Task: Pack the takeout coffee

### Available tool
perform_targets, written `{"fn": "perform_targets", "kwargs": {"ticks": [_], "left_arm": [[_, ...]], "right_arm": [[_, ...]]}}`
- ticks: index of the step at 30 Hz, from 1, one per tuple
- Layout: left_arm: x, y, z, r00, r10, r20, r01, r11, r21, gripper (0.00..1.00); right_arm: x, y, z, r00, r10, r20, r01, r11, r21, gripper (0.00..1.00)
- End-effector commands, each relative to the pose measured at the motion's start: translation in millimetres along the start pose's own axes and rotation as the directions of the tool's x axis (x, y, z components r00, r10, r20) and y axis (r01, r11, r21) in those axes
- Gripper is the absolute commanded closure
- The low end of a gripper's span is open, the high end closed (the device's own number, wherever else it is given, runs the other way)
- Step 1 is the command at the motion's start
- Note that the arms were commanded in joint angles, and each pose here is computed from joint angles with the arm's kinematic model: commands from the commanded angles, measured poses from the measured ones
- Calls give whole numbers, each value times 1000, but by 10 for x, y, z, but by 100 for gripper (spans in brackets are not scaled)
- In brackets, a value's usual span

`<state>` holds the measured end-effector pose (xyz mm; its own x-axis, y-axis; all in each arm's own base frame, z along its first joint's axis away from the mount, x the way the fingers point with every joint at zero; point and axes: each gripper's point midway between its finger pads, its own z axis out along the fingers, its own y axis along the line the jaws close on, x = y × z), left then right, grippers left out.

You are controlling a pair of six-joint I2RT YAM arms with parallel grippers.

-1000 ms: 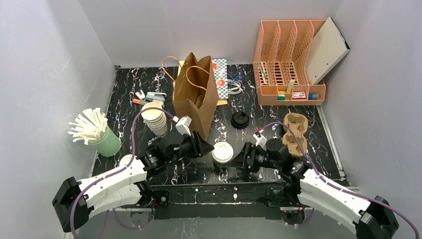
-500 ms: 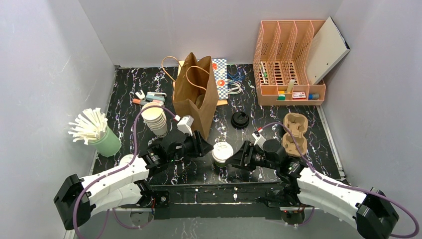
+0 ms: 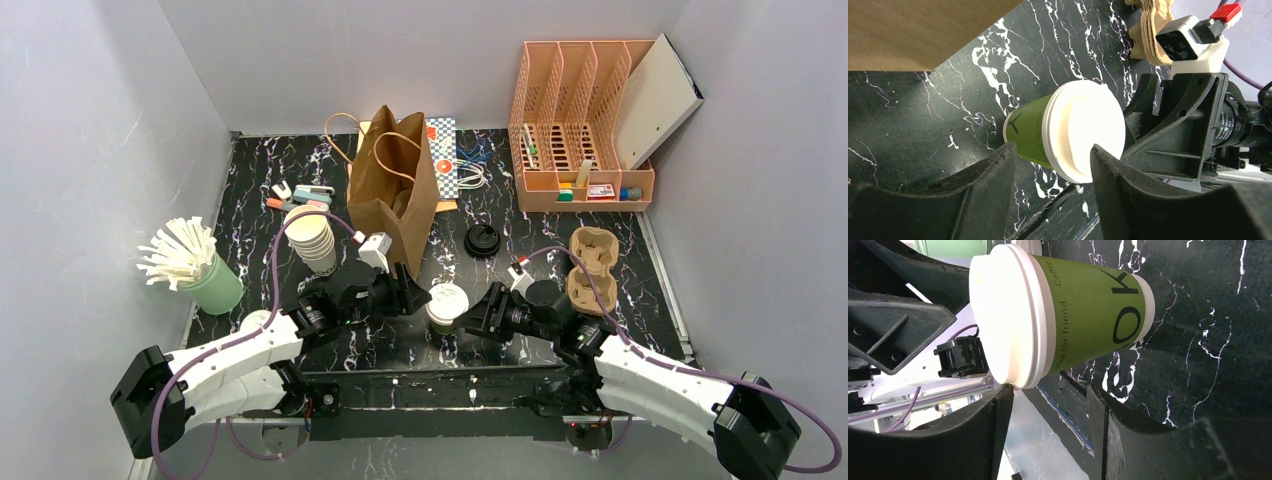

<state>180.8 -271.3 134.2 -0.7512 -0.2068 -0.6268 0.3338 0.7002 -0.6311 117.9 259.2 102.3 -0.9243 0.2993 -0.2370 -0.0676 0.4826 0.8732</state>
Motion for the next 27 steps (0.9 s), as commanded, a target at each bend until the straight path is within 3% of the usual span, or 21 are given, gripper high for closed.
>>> {"fn": "perform_targets", "kwargs": {"ticks": [1,9,19,24,27], "left_arm": [[-130,-45,-17,998,45,38,-45,999,6,45],[-267,-94,56,983,182,38,-181,983,-15,42],[-298,-41,87,976,213,34,-211,976,-53,42],[-390,-80,36,969,243,40,-240,969,-67,39],[-447,-144,9,966,255,45,-252,966,-59,38]], "right_arm": [[-90,-64,-1,999,1,49,-4,999,54,37],[-136,-136,13,998,-44,44,38,990,133,37],[-156,-227,-10,997,-57,55,46,983,180,37],[-341,123,-98,978,-196,72,183,971,155,18],[-444,285,-163,956,-285,64,271,946,176,13]]}}
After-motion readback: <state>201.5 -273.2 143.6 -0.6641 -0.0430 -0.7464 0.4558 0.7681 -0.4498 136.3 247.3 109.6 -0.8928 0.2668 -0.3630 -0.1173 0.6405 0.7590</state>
